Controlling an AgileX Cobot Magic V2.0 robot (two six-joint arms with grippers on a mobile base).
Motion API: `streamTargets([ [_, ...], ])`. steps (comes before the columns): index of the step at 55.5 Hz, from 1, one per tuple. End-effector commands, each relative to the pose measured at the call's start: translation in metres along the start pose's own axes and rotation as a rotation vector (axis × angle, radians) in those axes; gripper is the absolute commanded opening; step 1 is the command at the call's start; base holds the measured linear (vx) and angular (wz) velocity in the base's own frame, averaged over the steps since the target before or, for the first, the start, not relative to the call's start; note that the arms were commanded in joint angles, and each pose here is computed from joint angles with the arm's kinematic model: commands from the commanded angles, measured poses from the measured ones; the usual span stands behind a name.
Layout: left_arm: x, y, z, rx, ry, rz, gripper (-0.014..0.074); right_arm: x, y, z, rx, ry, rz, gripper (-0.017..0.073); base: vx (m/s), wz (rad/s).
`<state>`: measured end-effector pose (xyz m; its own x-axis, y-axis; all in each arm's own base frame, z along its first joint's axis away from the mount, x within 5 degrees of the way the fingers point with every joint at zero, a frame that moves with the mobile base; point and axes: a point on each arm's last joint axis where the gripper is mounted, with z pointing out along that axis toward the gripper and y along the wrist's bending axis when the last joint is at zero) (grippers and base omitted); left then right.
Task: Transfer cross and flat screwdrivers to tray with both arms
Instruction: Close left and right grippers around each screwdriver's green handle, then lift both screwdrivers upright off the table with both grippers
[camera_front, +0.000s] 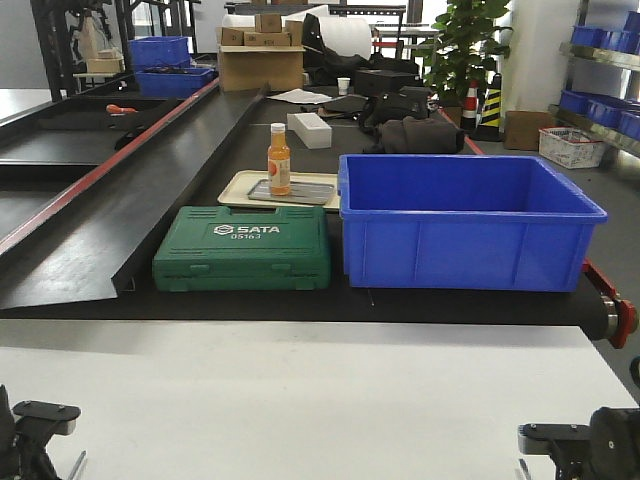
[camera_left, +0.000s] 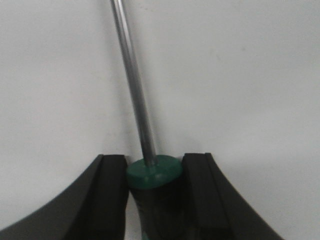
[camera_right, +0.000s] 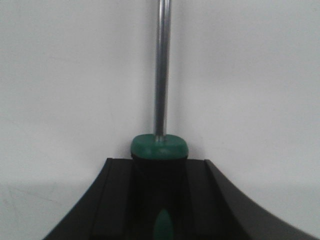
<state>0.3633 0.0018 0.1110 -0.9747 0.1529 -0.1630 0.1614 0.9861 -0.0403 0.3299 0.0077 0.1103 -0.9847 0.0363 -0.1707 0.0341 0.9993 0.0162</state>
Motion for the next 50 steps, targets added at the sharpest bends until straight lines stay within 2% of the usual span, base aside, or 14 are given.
streamTargets([
  [1, -0.005, -0.003, -0.017, 0.018, -0.007, -0.011, -0.0009, -0.005, 0.000, -0.013, -0.016, -0.038, 0.019, -0.0012, 0.00, 0.00],
  [4, -0.011, -0.003, -0.031, 0.016, -0.034, -0.006, -0.0006, -0.006, 0.001, -0.026, -0.017, -0.068, -0.008, -0.0010, 0.00, 0.00],
  [20, -0.023, -0.008, -0.117, -0.021, -0.301, 0.002, -0.0001, -0.007, 0.001, -0.103, -0.029, -0.304, -0.013, -0.0010, 0.00, 0.00],
  [28, -0.020, -0.015, -0.172, -0.004, -0.520, -0.038, -0.0001, -0.003, 0.002, -0.152, -0.036, -0.496, -0.030, -0.0009, 0.00, 0.00],
  [37, -0.009, -0.028, -0.237, 0.049, -0.806, -0.104, 0.0000, 0.010, 0.017, -0.212, -0.054, -0.753, -0.131, -0.0008, 0.00, 0.00],
  [40, -0.003, -0.035, -0.256, 0.059, -0.885, -0.086, 0.0000, 0.012, 0.027, -0.227, -0.077, -0.805, -0.157, -0.0008, 0.00, 0.00],
  [43, 0.003, -0.044, -0.272, 0.058, -0.942, -0.044, 0.0000, 0.013, 0.037, -0.246, -0.109, -0.863, -0.173, -0.0008, 0.00, 0.00],
  [45, 0.008, -0.052, -0.281, 0.068, -0.971, -0.017, 0.0000, 0.013, 0.041, -0.256, -0.128, -0.891, -0.171, -0.0008, 0.00, 0.00],
  [50, 0.018, -0.065, -0.296, 0.097, -1.015, 0.013, 0.0000, 0.010, 0.054, -0.281, -0.173, -0.950, -0.183, -0.0008, 0.00, 0.00],
])
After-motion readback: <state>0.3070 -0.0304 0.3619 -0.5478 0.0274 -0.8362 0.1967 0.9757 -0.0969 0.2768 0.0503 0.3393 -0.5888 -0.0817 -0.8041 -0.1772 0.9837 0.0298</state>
